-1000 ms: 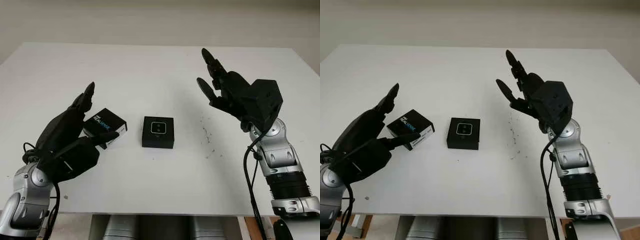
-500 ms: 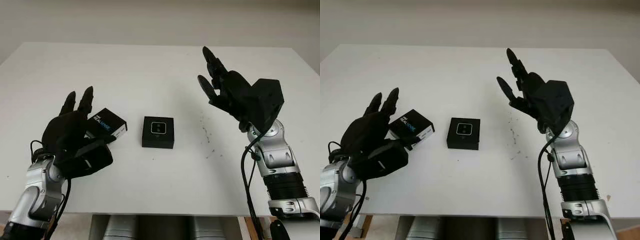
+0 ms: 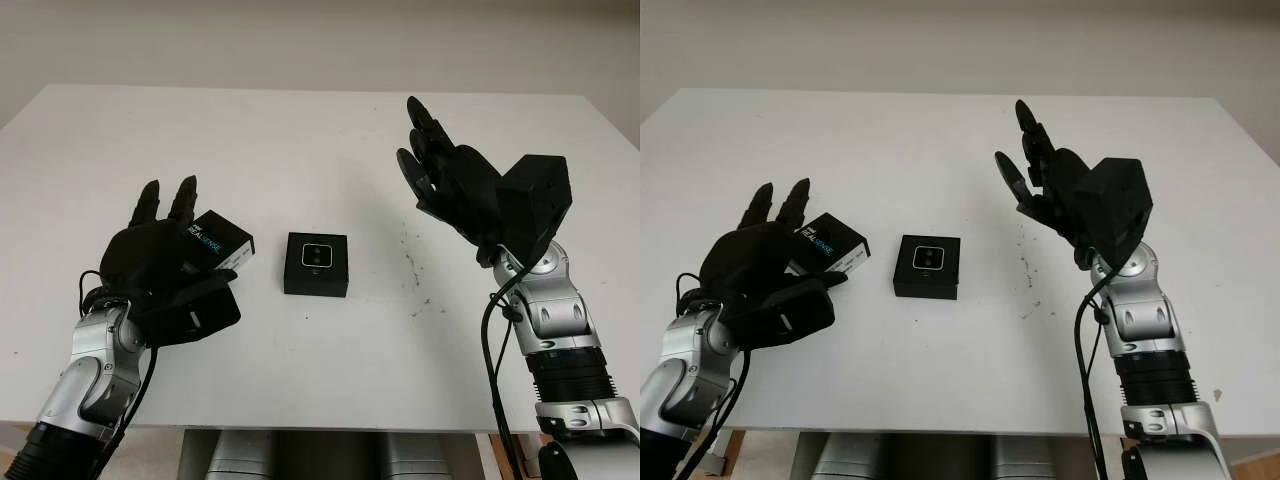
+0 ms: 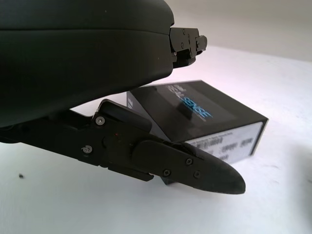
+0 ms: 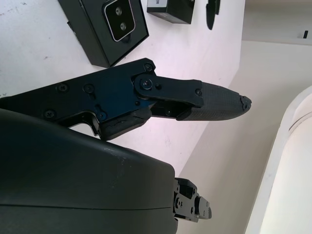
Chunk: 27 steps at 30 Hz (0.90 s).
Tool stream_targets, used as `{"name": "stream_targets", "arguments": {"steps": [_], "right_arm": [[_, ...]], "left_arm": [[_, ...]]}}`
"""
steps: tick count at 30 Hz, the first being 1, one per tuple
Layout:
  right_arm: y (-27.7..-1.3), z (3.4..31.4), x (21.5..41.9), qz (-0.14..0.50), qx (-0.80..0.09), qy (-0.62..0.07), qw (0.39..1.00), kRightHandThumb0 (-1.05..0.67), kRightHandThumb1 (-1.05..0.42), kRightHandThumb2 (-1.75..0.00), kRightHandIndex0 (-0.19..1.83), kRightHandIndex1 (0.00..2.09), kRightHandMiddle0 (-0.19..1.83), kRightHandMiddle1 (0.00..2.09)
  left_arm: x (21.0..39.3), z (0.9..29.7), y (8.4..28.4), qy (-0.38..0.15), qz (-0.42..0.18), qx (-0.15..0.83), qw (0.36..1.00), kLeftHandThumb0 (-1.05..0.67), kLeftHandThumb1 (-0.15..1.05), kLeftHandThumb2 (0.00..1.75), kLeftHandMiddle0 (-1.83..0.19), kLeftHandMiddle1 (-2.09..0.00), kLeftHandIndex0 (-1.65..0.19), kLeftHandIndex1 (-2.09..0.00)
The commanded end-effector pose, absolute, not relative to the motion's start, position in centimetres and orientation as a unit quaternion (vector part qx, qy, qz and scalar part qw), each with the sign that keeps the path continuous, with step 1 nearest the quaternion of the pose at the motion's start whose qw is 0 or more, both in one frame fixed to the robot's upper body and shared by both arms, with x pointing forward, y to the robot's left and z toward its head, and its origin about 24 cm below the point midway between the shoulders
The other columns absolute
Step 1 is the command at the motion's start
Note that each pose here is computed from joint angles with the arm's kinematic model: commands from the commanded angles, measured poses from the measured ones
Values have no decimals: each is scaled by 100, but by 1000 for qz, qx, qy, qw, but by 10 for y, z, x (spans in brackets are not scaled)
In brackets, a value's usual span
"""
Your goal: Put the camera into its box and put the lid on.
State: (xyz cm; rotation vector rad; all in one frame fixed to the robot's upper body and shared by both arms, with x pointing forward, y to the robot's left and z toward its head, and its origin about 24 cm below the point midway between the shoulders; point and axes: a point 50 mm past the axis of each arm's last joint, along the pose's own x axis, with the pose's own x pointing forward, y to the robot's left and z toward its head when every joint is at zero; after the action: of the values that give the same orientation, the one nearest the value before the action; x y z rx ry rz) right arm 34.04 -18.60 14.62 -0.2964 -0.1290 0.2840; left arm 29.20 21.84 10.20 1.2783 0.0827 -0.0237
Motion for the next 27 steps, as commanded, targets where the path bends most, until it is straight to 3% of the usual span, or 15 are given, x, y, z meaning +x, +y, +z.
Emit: {"name": "stream_targets", "arguments": {"steps": [1,10,21,27], "right_arm": [[-186,150,338,142,-141,-73,977,-72,-105,-58,-19,0,-19,2],[-185,150,338,141,-142,-77,977,-69,-105,-57,-19,0,-18,4],[-186,148,337,139,-157,-75,975,-69,-105,-55,-18,1,-15,6],[-185,148,336,141,-152,-76,975,-67,-105,-55,-17,3,-14,6]], "left_arm": [[294,111,218,25,-19,586,810,-85,104,5,19,0,10,-6],[293,110,223,40,-63,533,843,-86,101,5,14,-6,3,-7],[297,98,219,33,-4,531,846,-50,93,5,-16,-12,-29,-14],[299,92,219,38,7,567,823,-41,93,5,-20,-11,-32,-13]]}}
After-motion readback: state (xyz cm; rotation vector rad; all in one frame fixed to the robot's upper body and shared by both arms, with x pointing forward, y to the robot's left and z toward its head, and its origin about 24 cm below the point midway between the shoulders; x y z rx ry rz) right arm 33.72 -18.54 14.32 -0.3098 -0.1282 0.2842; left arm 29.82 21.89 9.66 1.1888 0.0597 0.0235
